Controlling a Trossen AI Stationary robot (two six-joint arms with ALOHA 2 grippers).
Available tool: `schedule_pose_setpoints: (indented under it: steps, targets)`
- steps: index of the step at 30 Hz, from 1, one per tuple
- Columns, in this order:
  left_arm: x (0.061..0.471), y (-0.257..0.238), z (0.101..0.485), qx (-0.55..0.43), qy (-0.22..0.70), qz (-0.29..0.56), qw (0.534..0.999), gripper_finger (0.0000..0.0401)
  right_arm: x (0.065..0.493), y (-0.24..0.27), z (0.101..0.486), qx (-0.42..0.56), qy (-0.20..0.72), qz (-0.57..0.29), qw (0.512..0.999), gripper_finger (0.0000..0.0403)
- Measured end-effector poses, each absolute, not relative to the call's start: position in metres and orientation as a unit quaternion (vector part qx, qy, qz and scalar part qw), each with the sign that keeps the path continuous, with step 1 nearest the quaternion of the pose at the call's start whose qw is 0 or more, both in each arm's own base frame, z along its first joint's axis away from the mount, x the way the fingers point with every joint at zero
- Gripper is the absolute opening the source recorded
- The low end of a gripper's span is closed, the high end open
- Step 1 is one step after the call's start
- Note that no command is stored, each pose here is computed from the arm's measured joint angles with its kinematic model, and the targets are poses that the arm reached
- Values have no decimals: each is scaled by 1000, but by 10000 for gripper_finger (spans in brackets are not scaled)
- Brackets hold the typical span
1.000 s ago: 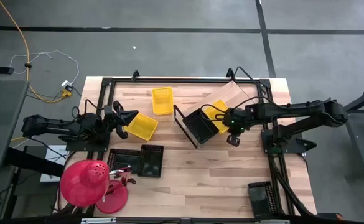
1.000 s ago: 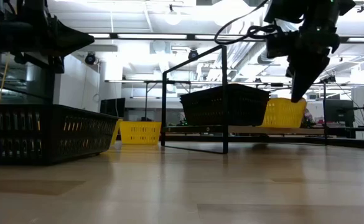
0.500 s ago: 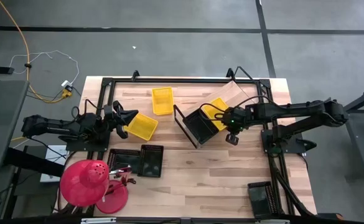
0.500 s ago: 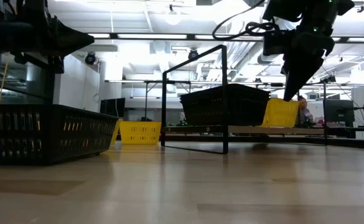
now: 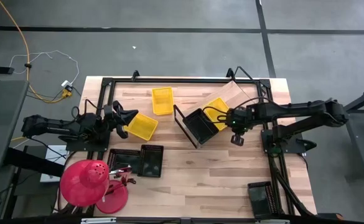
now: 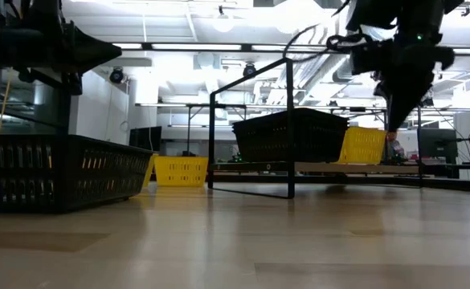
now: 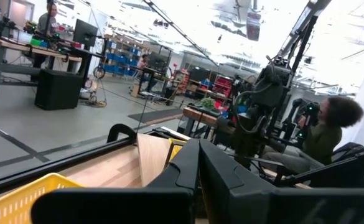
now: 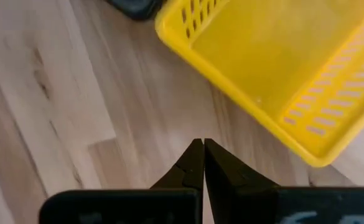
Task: Stack baskets on shelf by color
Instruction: Stack the yellow bin on top of the yellow bin on the shelf
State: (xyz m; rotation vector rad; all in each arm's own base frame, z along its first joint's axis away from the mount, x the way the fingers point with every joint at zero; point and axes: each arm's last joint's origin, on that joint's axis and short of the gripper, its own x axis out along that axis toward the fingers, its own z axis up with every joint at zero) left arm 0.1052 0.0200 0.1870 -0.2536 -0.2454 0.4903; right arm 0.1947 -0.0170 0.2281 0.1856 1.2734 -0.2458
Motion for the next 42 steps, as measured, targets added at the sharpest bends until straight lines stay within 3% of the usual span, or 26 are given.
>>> schedule_pose_setpoints:
  steps: [10,23,30,42]
  targets:
    - [104,22,187,-128,-126,286,941,0,176,-16,260,81,473,-117,869,0]
    - [104,21,189,-114,-131,271,947,1,150,-16,237,8,178,-111,978,0]
    - [103,21,192,-111,-143,269,946,1,151,-16,243,-43,64,-109,991,0]
    - [103,22,192,-83,-135,278,948,21,152,-16,249,-75,37,-110,990,0]
